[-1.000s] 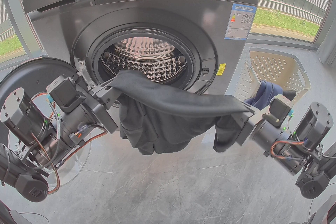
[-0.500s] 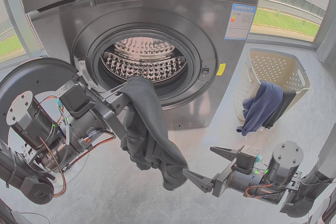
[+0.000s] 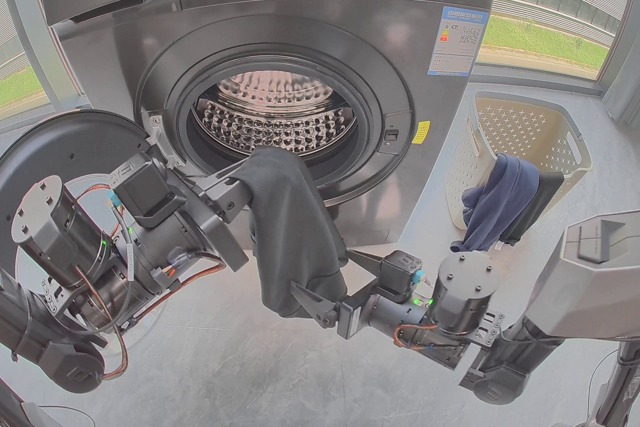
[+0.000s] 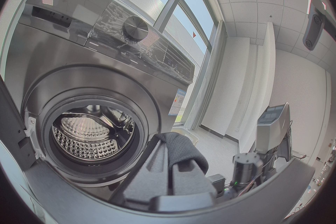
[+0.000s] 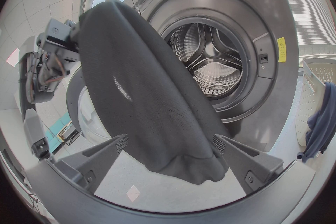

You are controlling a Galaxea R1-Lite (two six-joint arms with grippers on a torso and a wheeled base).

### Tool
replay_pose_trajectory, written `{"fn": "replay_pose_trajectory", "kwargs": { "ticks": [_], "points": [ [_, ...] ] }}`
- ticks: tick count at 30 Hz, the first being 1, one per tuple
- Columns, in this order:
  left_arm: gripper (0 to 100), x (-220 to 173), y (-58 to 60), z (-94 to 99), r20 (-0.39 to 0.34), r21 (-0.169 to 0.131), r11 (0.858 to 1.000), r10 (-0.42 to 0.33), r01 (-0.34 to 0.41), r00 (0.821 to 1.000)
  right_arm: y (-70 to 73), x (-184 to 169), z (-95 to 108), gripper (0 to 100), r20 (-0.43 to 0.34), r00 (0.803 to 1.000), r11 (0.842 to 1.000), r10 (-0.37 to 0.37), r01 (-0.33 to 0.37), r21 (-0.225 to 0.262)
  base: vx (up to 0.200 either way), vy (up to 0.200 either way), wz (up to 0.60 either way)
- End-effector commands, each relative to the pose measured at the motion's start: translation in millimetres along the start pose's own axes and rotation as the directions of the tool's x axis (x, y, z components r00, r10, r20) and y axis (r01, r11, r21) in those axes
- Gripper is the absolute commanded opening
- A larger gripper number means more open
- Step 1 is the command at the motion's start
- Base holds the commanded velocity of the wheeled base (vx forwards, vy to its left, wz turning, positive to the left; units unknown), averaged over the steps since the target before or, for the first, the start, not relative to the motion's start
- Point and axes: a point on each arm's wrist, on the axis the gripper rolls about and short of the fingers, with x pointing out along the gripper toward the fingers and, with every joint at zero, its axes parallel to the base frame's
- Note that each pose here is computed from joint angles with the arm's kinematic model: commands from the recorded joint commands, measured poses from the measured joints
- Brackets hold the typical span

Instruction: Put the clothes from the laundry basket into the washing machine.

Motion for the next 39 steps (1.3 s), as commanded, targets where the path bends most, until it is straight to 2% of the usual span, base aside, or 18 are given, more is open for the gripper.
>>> {"fn": "replay_pose_trajectory", "kwargs": {
  "ticks": [1, 9, 16, 21, 22, 27, 30, 35, 36, 39],
  "points": [
    [0, 1, -2.8, 6.5, 0.036, 0.004, 1.0, -0.018, 0.018, 0.999, -12.6, 28, -21, 100, -0.012, 0.999, 1.0, -0.03, 0.03, -0.004, 0.0, 0.0, 0.0],
    [0, 0, -5.7, 19.5, 0.084, 0.013, 0.999, -0.035, 0.034, 0.996, -29.8, 53, -27, 100, 0.016, 0.999, 0.998, -0.052, 0.052, -0.021, 0.0, 0.0, 0.0],
    [0, 0, -11.6, 21.1, 0.091, 0.006, 0.998, -0.057, 0.056, 0.994, -35.8, 72, -38, 100, 0.037, 0.998, 0.998, -0.058, 0.059, -0.022, 0.0, 0.0, 0.0],
    [0, 0, -11.6, 21.2, 0.092, 0.006, 0.998, -0.057, 0.057, 0.994, -38.4, 80, -36, 100, 0.066, 0.996, 0.998, -0.061, 0.063, -0.019, 0.0, 0.0, 0.0],
    [0, 0, -11.6, 21.2, 0.092, 0.005, 0.998, -0.057, 0.057, 0.994, -38.2, 80, -36, 0, 0.069, 0.996, 0.998, -0.061, 0.062, -0.019, 0.0, 0.0, 0.0],
    [0, 1, -9.3, 21.0, 0.09, 0.004, 0.999, -0.047, 0.046, 0.995, -38.0, 78, -30, 0, 0.081, 0.995, 0.998, -0.061, 0.062, -0.017, 0.0, 0.0, 0.0],
    [0, 1, -5.1, 18.5, 0.073, 0.003, 1.0, -0.026, 0.026, 0.997, -44.8, 71, -18, 0, 0.101, 0.992, 0.997, -0.079, 0.081, -0.015, 0.0, 0.0, 0.0],
    [0, -3, 12.8, 9.9, 0.026, 0.013, 0.999, 0.043, -0.043, 0.999, -58.0, 52, 25, 0, 0.178, 0.975, 0.991, -0.134, 0.137, -0.004, 0.0, 0.0, 0.0],
    [0, -3, 13.3, 9.4, 0.025, 0.013, 0.999, 0.044, -0.044, 0.999, -57.7, 51, 26, 0, 0.181, 0.974, 0.991, -0.134, 0.137, -0.004, 0.0, 0.0, 0.0],
    [0, -6, 25.8, -2.5, -0.031, 0.016, 0.995, 0.095, -0.094, 0.995, -62.0, 39, 53, 0, 0.246, 0.958, 0.988, -0.15, 0.155, -0.001, 0.0, 0.0, 0.0]
  ]
}}
